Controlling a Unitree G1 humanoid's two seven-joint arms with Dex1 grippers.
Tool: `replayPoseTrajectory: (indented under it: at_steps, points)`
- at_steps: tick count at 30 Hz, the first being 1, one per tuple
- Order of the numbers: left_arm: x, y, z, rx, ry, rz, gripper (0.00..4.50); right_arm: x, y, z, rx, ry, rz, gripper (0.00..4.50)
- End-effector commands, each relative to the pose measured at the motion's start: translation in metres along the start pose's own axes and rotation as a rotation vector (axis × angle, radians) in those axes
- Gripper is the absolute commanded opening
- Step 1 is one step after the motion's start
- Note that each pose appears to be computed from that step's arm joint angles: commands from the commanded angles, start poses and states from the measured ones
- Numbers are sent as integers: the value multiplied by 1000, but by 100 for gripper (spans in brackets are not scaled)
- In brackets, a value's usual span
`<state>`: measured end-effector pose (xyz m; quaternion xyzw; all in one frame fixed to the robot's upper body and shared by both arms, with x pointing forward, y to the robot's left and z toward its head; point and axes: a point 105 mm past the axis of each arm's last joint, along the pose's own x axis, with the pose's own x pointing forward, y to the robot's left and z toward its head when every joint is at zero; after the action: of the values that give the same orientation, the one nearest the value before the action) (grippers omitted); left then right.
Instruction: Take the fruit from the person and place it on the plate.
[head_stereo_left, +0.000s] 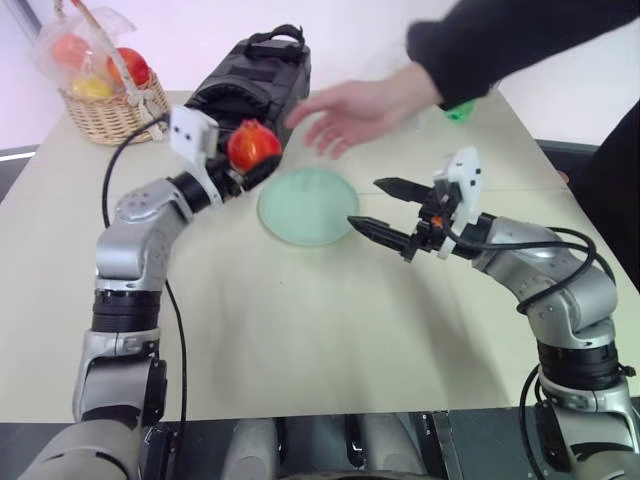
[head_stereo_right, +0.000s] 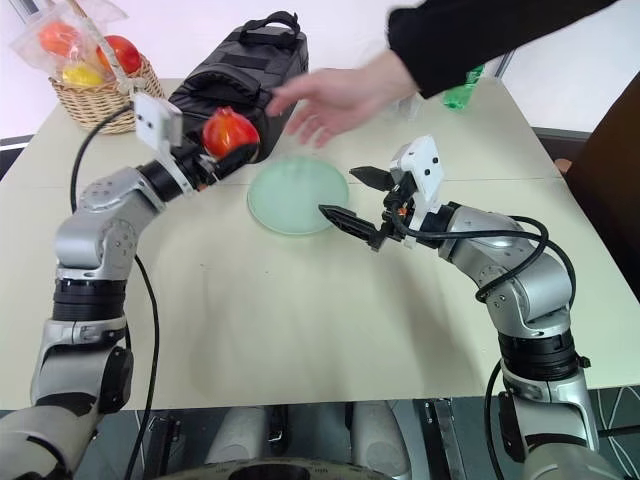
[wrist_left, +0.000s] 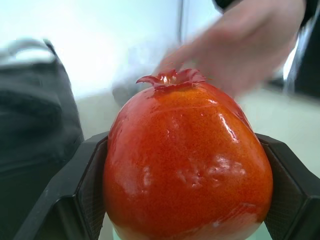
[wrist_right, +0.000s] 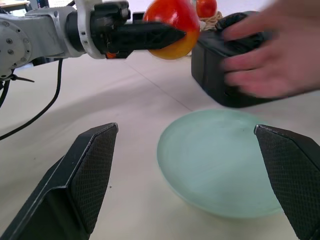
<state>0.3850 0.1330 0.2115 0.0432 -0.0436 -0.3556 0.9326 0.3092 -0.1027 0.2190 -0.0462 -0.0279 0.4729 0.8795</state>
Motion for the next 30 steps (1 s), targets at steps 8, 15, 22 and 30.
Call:
replayPoseTrajectory:
  at_steps: [8,15,22,30]
  points:
    - [55,-20,-35,120,196,-92,331,-8,9,-5,-32,25,-10,450]
    - [67,-18,-32,162,206,-130,443,-13,11,-13,-61,67,-39,450]
    - [68,-1,-15,187,136,-56,443,-13,9,-14,-56,60,-57,450]
    - [21,27,44,-13,-135,63,443,-16,-27,-10,-63,0,-210,450]
